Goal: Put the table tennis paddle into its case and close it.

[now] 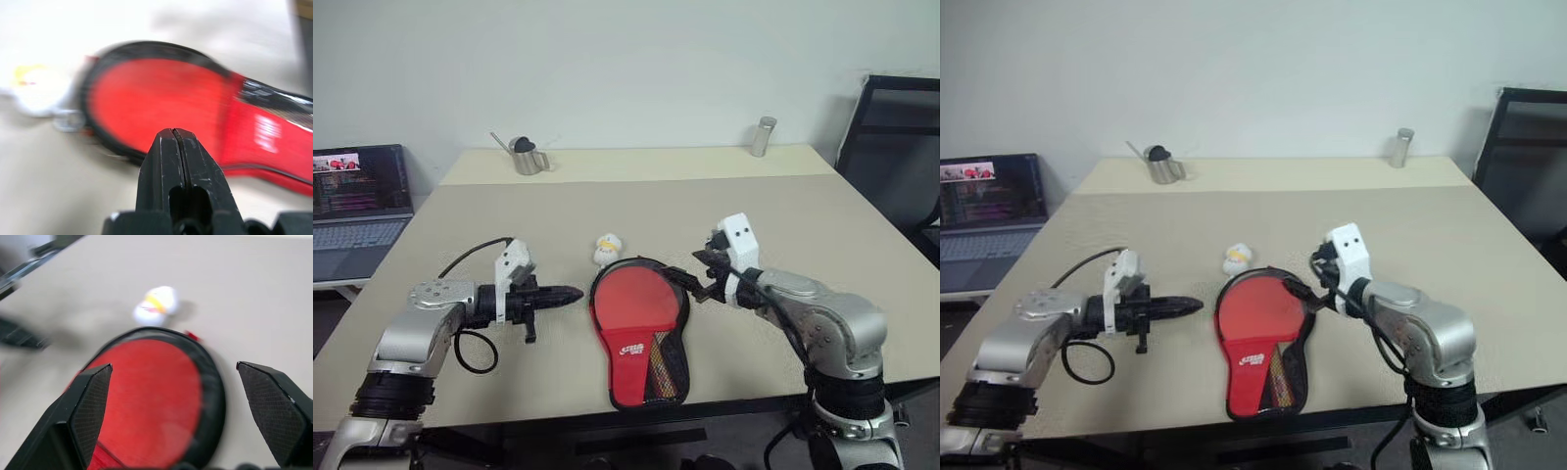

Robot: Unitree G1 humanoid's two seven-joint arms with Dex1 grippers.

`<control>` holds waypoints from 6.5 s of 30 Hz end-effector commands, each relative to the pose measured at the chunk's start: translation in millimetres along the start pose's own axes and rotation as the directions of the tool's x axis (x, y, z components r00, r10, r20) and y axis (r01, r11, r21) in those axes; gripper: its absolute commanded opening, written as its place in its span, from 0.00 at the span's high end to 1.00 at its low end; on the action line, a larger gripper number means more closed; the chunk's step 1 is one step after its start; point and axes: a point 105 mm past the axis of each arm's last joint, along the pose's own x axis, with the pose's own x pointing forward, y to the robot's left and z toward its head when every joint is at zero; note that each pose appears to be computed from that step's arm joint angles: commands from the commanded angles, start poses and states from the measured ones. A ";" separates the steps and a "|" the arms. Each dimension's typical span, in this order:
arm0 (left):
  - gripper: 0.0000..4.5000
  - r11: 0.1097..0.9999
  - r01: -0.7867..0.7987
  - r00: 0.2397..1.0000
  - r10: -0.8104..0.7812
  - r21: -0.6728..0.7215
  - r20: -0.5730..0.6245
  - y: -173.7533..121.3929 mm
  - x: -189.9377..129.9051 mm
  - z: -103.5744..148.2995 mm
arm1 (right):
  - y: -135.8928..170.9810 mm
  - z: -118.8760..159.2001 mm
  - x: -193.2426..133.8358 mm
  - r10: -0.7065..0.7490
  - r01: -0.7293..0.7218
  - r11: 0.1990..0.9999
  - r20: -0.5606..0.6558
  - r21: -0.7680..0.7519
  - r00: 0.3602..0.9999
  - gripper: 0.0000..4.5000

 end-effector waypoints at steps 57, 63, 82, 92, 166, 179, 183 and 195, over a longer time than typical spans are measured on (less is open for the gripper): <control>0.00 0.931 -0.338 0.935 0.316 -0.139 -0.158 57.6 135.3 2.5 | 26.1 -81.9 58.8 0.060 -0.076 0.991 -0.144 -0.108 0.988 0.00; 0.36 0.925 -0.344 0.934 0.321 -0.159 -0.156 54.1 140.3 -1.2 | 22.1 -77.7 61.0 0.034 -0.050 0.991 -0.135 -0.122 0.990 0.00; 0.96 0.957 -0.288 0.953 0.284 -0.029 -0.106 59.6 130.6 18.3 | -0.8 -122.5 75.0 -0.061 0.020 0.989 -0.282 -0.147 0.957 0.00; 0.96 0.950 -0.148 0.984 0.170 0.274 -0.058 30.3 167.4 62.7 | -8.9 -141.4 68.1 -0.096 0.049 0.988 -0.333 -0.146 0.938 0.00; 0.96 0.509 -0.069 0.998 0.037 0.858 0.059 -95.7 268.5 125.5 | 25.5 -162.2 57.6 -0.138 0.117 0.990 -0.366 -0.078 0.921 0.00; 0.09 0.552 -0.011 0.996 0.076 0.834 -0.037 -70.6 256.1 101.6 | 22.6 -160.1 61.6 -0.129 0.105 0.991 -0.362 -0.086 0.923 0.00; 0.01 0.549 -0.044 0.990 0.135 0.834 -0.037 -51.1 245.9 100.4 | 19.3 -156.2 64.9 -0.132 0.106 0.990 -0.353 -0.093 0.926 0.00; 0.01 0.761 -0.328 0.945 0.271 0.560 0.184 30.5 170.7 143.0 | 23.8 -95.0 65.6 -0.091 0.100 0.994 -0.159 0.049 0.983 0.00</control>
